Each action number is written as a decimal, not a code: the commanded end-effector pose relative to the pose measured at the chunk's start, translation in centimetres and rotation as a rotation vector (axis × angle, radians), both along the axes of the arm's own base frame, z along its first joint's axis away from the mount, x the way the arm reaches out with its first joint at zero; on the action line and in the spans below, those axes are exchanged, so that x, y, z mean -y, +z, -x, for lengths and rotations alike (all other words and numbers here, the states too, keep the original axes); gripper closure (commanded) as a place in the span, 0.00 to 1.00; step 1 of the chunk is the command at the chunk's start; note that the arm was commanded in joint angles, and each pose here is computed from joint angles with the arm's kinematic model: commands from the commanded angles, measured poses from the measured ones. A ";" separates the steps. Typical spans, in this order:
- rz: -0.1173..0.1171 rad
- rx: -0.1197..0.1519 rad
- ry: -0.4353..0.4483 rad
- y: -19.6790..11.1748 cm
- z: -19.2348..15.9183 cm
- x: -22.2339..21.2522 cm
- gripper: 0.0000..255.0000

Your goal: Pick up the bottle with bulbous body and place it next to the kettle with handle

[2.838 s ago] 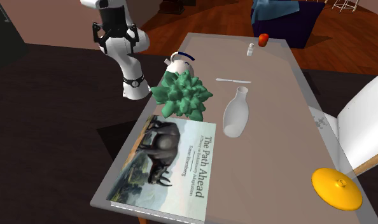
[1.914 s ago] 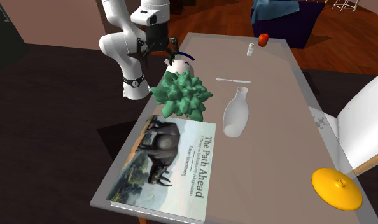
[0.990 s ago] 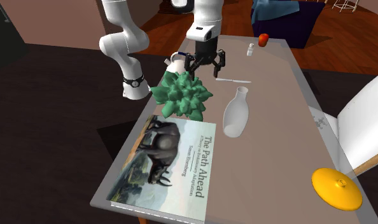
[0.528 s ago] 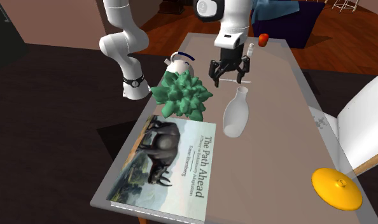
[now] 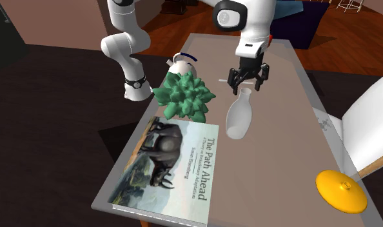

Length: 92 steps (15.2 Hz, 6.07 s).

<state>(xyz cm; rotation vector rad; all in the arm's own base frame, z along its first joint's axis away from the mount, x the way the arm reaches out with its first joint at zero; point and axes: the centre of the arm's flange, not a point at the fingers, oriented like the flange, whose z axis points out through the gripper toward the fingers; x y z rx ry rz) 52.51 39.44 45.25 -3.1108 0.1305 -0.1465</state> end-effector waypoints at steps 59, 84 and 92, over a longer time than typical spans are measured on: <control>0.000 0.000 0.000 17.6 -0.3 -0.1 1.00; 0.000 0.000 0.000 24.6 19.3 -1.5 1.00; 0.000 0.000 0.000 25.7 29.8 -2.3 1.00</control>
